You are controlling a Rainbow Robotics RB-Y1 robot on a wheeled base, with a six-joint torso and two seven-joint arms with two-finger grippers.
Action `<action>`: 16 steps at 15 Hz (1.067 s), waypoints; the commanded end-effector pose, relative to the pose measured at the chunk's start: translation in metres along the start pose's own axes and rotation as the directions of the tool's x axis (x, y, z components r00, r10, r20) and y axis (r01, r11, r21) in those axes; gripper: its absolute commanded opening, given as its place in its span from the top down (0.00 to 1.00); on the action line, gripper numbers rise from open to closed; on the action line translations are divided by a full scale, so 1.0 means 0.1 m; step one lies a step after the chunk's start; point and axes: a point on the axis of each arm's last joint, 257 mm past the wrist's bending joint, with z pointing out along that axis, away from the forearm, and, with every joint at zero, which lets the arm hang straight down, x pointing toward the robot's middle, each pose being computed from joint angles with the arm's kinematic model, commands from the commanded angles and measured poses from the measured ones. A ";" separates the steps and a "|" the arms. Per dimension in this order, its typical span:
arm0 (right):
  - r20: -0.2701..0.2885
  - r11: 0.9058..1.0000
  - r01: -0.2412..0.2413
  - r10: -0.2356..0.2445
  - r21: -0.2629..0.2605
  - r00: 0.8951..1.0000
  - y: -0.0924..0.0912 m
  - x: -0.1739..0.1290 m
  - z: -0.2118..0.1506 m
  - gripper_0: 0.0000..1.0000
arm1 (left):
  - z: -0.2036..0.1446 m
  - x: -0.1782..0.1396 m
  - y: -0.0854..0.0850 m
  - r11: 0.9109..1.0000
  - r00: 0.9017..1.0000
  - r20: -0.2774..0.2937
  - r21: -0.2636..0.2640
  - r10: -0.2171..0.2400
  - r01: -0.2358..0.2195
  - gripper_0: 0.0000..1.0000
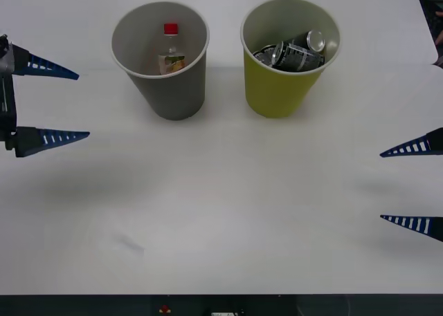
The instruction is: Put the can into the green bin and the plastic bottle into the gray bin
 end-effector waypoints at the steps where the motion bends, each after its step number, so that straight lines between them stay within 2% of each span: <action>1: 0.000 1.000 0.000 0.000 0.000 1.000 0.00 0.00 0.00 0.00 | -0.09 0.12 -0.21 0.997 0.997 -0.016 0.032 0.070 -0.070 0.00; 3: 0.000 1.000 0.000 0.000 0.000 1.000 0.00 0.00 0.00 0.00 | -0.14 0.21 -0.39 0.994 0.996 -0.021 0.072 0.089 -0.087 0.00; 6: 0.000 1.000 0.000 0.000 0.000 1.000 0.00 0.00 0.00 0.00 | -0.22 0.28 -0.60 0.991 0.997 -0.025 0.120 0.069 -0.066 0.00; 10: 0.000 1.000 0.000 0.000 0.000 1.000 0.00 0.00 0.00 0.00 | -0.32 0.31 -0.86 0.987 0.996 -0.049 0.145 0.071 -0.064 0.00; 16: 0.000 1.000 0.000 0.000 0.000 1.000 0.00 0.00 0.00 0.00 | -0.44 0.39 -1.07 0.984 0.988 -0.107 0.151 0.111 -0.095 0.00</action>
